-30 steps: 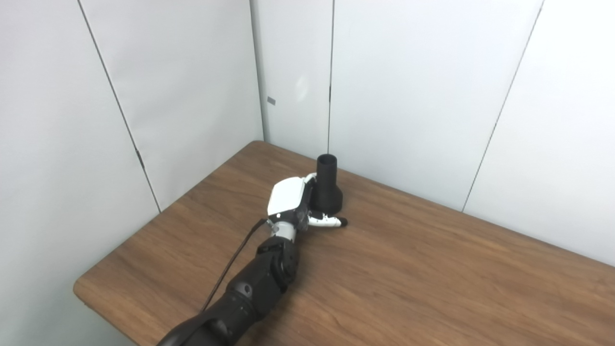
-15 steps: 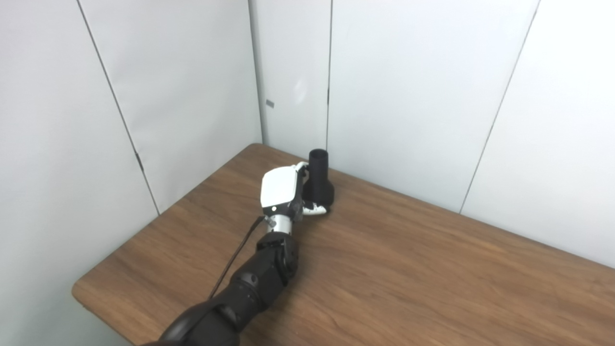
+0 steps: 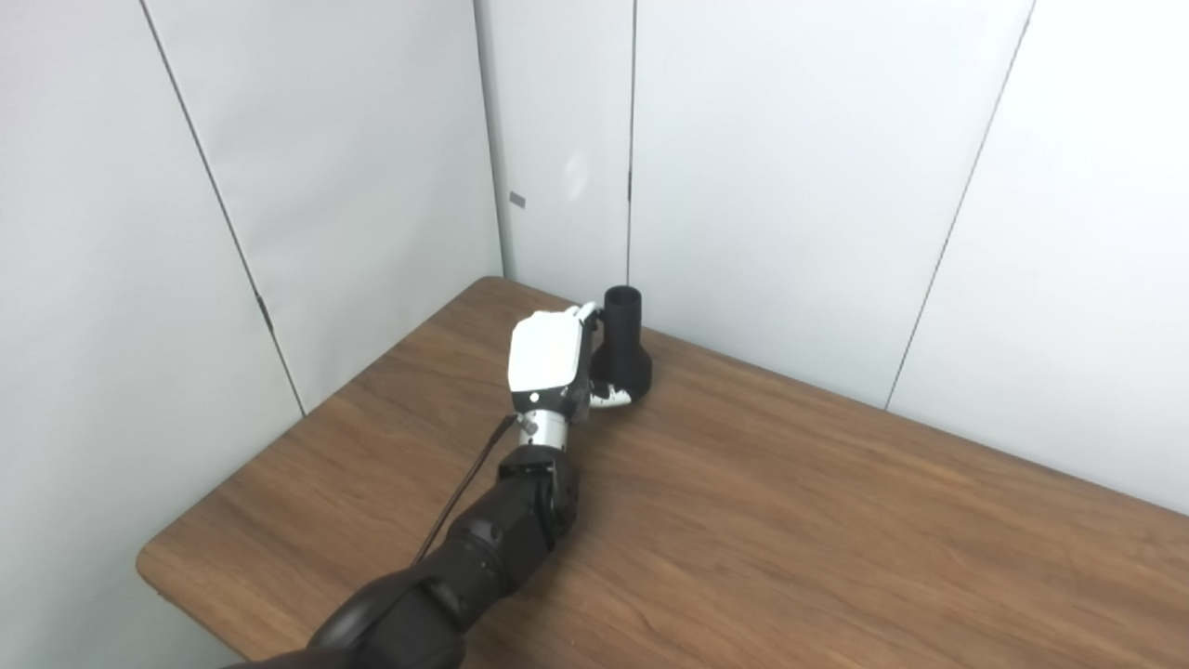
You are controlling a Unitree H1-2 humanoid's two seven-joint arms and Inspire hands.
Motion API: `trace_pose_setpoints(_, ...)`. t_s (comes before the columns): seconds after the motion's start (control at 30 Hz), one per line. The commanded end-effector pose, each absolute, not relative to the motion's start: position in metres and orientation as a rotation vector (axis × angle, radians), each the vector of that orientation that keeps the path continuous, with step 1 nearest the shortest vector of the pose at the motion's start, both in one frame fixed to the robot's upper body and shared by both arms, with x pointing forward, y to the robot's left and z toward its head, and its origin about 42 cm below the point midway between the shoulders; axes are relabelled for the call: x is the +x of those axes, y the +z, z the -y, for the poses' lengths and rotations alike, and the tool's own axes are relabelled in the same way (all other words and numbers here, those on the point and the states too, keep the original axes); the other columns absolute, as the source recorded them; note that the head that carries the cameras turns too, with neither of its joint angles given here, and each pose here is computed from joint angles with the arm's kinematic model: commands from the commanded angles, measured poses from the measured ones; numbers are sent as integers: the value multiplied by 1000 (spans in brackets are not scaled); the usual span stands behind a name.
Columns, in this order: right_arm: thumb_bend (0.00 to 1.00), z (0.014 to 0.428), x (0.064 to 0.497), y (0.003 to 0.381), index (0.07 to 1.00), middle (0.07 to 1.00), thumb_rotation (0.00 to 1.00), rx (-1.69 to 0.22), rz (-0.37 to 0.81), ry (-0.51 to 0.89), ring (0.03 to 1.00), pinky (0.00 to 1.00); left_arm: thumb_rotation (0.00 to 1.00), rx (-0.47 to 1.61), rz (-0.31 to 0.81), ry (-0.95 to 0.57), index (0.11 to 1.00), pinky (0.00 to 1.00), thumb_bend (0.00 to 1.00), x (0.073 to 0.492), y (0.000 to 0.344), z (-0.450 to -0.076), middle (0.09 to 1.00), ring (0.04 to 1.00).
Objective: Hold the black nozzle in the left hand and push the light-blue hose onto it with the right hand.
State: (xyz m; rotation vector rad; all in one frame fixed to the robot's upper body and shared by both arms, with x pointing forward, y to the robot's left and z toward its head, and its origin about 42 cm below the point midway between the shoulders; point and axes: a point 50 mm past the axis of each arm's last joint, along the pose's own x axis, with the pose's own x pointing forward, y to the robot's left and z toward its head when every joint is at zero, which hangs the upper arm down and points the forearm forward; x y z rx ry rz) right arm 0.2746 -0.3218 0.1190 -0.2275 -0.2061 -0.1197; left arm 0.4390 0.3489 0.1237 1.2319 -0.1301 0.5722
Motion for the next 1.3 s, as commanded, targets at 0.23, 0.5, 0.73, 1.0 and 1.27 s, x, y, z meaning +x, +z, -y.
trace_pose_setpoints(0.23,659,322,272,119,630,668,717,-217,204,-118,638,518,218,1276,-21,469,697,783,1000,395,62,-351,668,663)
trace_pose_setpoints(0.5,628,323,272,119,632,670,722,-228,197,-114,639,521,347,1265,-68,421,735,847,1000,396,67,-352,714,717)
trace_pose_setpoints(0.73,610,324,272,119,627,662,715,-237,198,-113,629,514,409,1170,-122,348,801,896,1000,398,84,-354,757,745)
trace_pose_setpoints(1.0,616,324,268,120,629,661,714,-243,189,-116,625,507,370,1166,-153,311,800,858,1000,408,94,-360,779,744)
trace_pose_setpoints(1.27,603,325,268,119,623,656,711,-248,192,-115,621,503,371,1180,-165,309,805,874,1000,417,92,-361,786,754)
